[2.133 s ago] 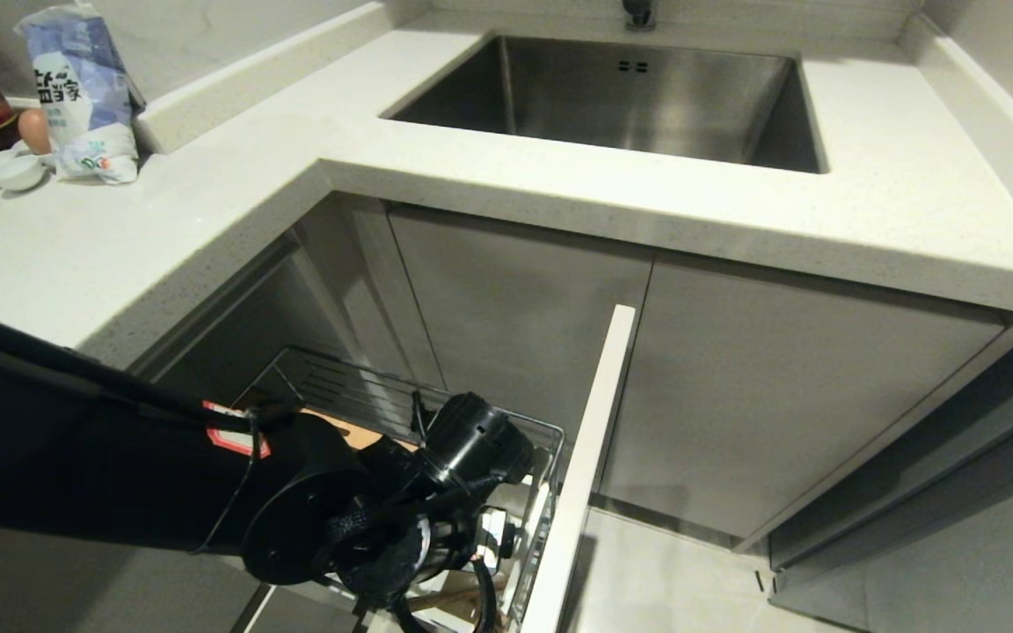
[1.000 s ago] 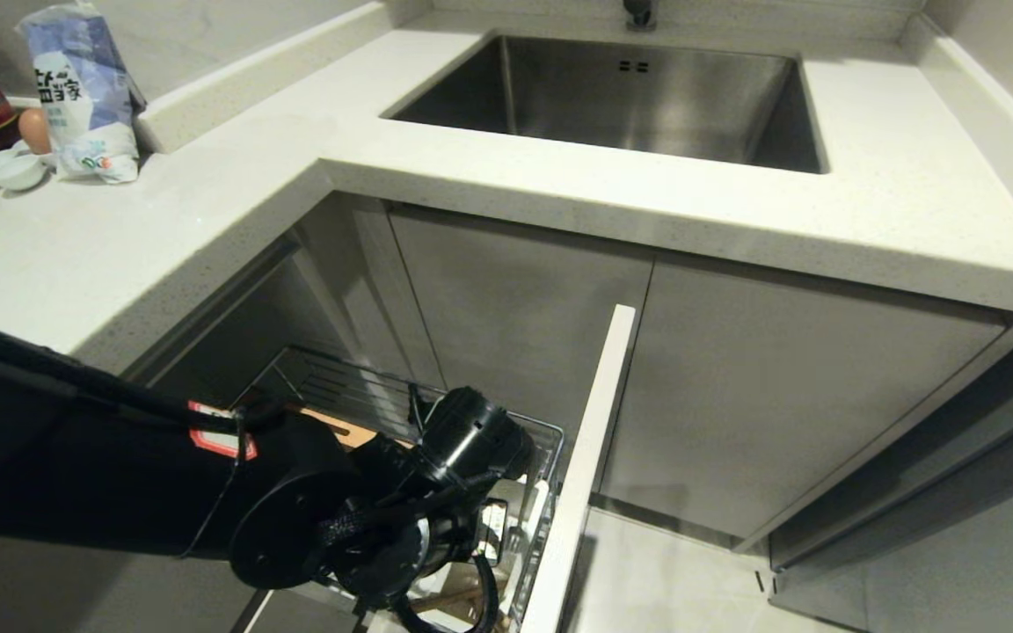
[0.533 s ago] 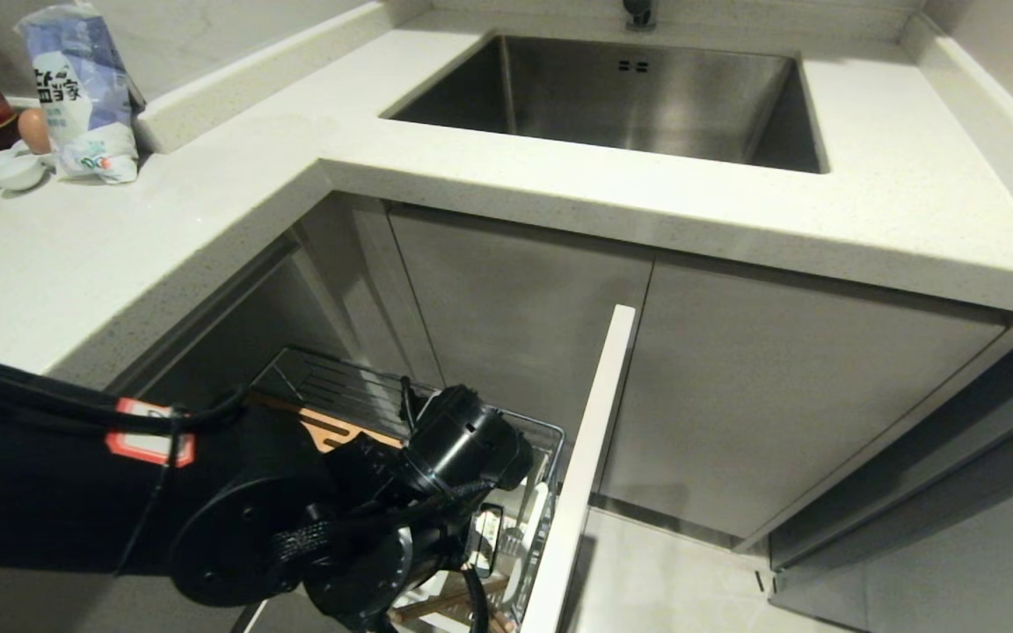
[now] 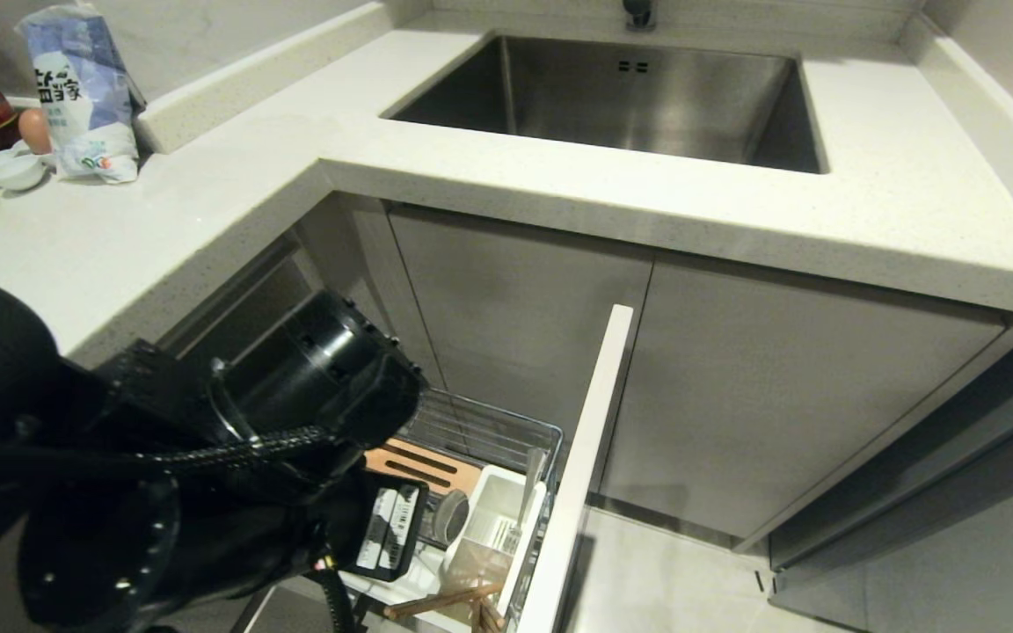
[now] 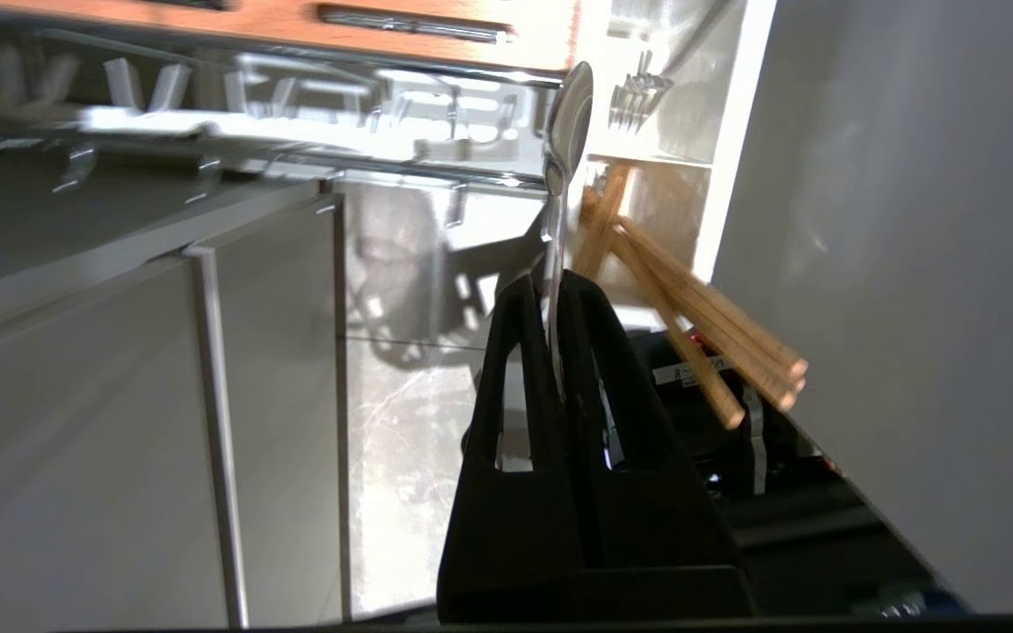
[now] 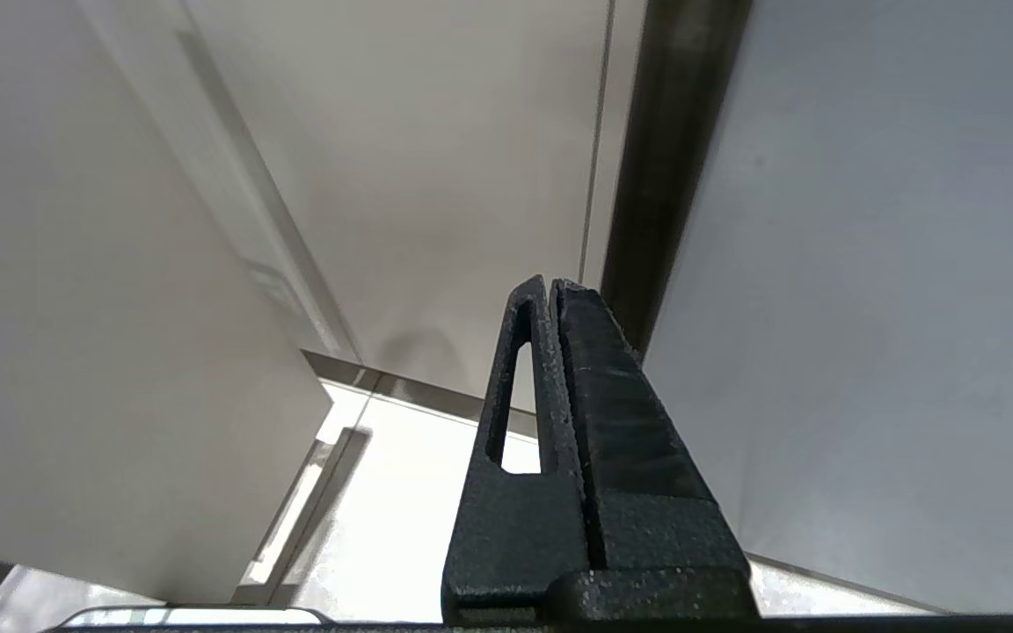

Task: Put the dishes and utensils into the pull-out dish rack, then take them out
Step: Take the spoon out of the cupboard

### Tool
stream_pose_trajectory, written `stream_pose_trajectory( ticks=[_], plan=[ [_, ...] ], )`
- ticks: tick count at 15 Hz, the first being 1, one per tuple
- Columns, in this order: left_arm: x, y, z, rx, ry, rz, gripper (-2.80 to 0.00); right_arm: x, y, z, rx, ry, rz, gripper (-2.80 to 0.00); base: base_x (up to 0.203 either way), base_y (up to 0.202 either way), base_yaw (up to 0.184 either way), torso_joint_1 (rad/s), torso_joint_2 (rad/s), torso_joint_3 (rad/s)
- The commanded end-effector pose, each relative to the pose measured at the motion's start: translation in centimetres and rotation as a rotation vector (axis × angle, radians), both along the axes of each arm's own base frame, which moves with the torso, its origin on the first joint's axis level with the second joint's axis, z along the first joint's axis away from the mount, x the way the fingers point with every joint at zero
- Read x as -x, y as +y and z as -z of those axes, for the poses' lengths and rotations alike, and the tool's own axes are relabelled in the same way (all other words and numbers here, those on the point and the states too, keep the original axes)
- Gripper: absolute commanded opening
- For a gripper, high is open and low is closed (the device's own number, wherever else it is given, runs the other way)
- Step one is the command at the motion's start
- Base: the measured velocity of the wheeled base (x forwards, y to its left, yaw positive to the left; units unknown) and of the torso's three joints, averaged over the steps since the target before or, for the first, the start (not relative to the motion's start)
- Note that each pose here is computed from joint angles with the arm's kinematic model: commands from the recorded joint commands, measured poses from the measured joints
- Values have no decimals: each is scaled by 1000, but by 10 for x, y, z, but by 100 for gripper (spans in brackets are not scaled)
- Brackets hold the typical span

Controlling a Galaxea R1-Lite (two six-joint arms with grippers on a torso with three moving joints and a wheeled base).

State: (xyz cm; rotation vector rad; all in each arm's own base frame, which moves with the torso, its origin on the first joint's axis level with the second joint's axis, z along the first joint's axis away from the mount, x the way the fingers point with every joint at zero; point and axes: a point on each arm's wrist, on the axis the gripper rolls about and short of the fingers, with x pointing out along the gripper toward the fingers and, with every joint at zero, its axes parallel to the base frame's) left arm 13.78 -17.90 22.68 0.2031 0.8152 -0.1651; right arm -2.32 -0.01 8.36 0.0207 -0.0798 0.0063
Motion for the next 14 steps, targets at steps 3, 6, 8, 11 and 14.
stream_pose_trajectory(
  ticks=[3,6,8,11,14],
  plan=[
    [18,24,-43,120,-68,-17,-280,-2,0,7,1,25,-1,-280,0,0,0,0,0,0],
    [32,46,-78,250,-179,-37,-280,-2,0,7,1,25,-1,-280,0,0,0,0,0,0],
    [40,62,-99,302,-283,-90,-280,-2,0,7,-1,25,-1,-280,0,0,0,0,0,0],
    [56,92,-133,407,-438,-184,-280,-2,0,7,-1,25,-1,-280,0,0,0,0,0,0],
    [66,124,-162,513,-604,-294,-280,-2,0,7,1,25,-1,-280,0,0,0,0,0,0]
  ],
)
